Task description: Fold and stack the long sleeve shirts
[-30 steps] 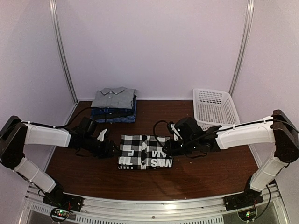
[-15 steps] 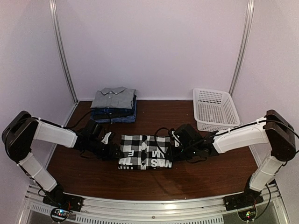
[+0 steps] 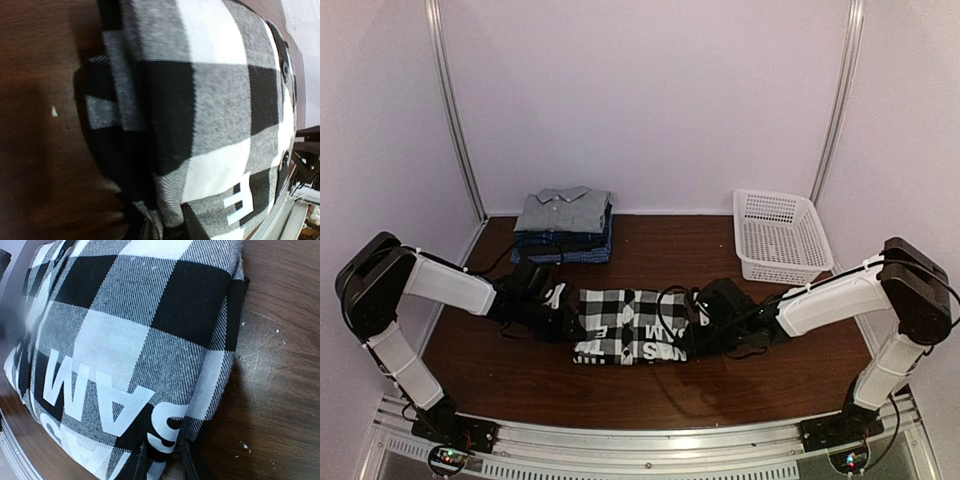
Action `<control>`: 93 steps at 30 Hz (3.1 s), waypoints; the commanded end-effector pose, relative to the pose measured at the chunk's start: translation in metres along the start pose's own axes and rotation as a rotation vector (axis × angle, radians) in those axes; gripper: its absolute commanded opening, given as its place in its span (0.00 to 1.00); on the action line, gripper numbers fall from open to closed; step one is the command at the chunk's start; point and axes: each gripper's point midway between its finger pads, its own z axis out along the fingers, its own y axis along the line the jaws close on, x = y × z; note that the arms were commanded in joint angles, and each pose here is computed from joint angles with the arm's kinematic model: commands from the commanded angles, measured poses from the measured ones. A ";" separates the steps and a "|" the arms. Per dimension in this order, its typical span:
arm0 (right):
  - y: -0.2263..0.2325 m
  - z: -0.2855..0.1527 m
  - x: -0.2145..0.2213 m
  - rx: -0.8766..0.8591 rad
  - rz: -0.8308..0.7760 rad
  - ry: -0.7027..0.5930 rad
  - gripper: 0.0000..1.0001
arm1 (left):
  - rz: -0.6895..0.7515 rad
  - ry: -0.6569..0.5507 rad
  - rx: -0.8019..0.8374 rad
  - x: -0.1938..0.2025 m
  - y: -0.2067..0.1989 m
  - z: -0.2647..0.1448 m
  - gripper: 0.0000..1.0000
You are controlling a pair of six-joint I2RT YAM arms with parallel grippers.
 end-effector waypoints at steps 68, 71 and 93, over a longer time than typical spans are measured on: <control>0.198 0.098 -0.069 -0.450 0.113 -0.060 0.25 | 0.288 -0.125 0.189 -0.096 -0.161 -0.110 0.00; 0.191 0.090 -0.069 -0.451 0.118 -0.072 0.27 | 0.286 -0.122 0.190 -0.095 -0.159 -0.108 0.00; 0.025 -0.127 -0.092 -0.084 0.237 -0.498 0.72 | 0.367 0.059 0.239 -0.034 -0.251 0.042 0.22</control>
